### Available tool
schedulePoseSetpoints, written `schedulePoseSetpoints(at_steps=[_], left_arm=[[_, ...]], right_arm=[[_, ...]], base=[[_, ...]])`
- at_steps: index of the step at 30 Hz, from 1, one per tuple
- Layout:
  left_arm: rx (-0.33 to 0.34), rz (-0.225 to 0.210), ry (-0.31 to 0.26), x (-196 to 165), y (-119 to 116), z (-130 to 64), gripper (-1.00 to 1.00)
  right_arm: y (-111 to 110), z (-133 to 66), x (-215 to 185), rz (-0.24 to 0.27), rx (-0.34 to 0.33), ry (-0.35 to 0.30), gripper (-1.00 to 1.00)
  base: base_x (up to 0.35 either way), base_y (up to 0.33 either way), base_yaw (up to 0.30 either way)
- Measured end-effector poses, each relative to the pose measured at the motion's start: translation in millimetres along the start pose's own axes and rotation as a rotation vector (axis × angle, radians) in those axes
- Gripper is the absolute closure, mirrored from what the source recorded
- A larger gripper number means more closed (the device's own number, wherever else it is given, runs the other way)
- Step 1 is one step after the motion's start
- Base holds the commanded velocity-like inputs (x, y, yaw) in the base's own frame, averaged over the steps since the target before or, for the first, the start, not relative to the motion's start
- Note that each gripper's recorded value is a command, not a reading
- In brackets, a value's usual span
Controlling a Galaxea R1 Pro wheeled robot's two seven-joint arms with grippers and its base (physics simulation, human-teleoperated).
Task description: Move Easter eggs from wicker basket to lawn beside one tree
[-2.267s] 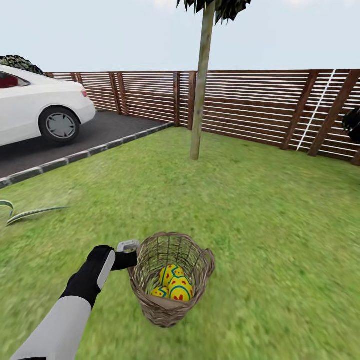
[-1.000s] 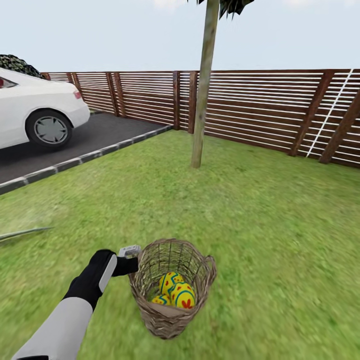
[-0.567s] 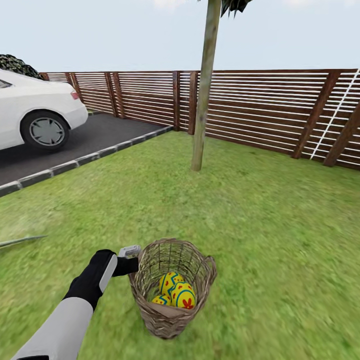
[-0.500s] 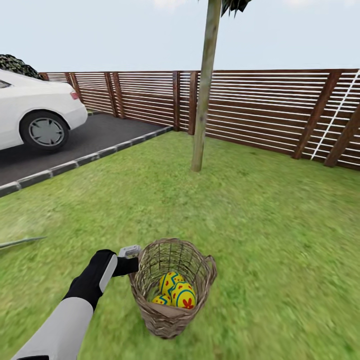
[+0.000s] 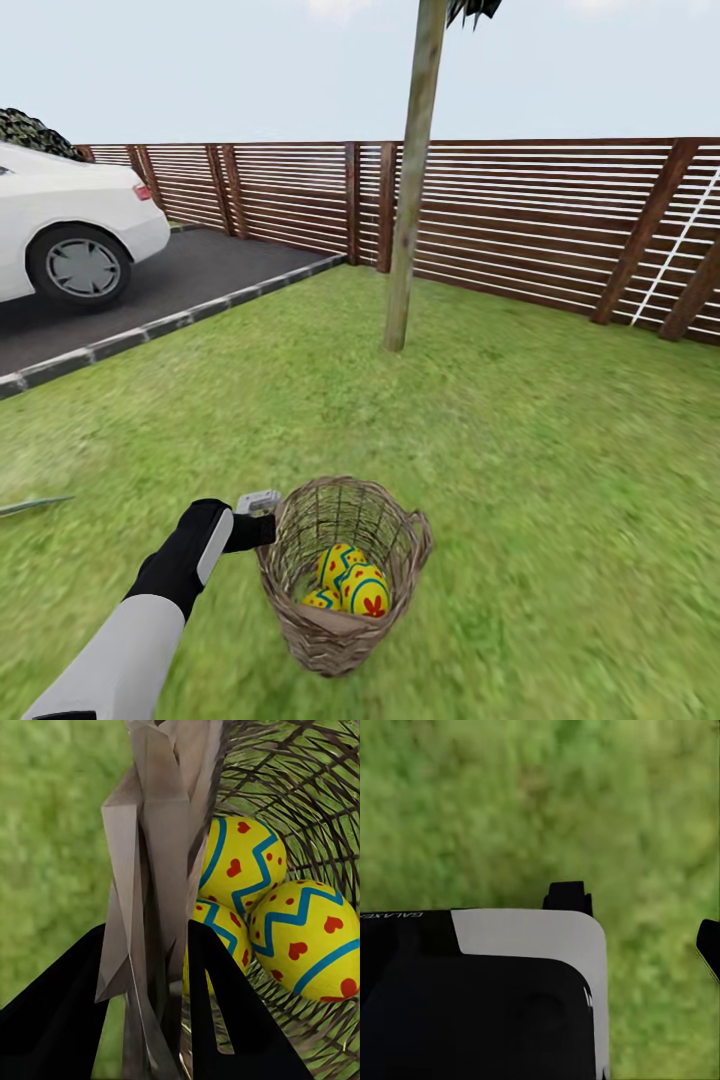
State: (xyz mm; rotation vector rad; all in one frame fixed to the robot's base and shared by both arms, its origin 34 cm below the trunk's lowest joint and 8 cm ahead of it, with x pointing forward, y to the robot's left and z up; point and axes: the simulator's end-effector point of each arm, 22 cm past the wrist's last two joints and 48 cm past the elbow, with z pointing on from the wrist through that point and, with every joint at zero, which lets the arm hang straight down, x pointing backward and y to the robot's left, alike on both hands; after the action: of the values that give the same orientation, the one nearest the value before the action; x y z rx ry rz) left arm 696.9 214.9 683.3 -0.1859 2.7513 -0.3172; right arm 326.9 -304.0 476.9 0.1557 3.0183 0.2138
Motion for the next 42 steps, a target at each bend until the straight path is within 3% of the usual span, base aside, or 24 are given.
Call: schedulePoseSetpoints(at_steps=[42], left_arm=[[-0.003,0.003,0.000,0.1,0.6,0.1,1.00]], right_arm=[[-0.2,0.0,1.6,-0.002,0.001,0.005,-1.00]], base=[[0.341,0.000,-0.018]])
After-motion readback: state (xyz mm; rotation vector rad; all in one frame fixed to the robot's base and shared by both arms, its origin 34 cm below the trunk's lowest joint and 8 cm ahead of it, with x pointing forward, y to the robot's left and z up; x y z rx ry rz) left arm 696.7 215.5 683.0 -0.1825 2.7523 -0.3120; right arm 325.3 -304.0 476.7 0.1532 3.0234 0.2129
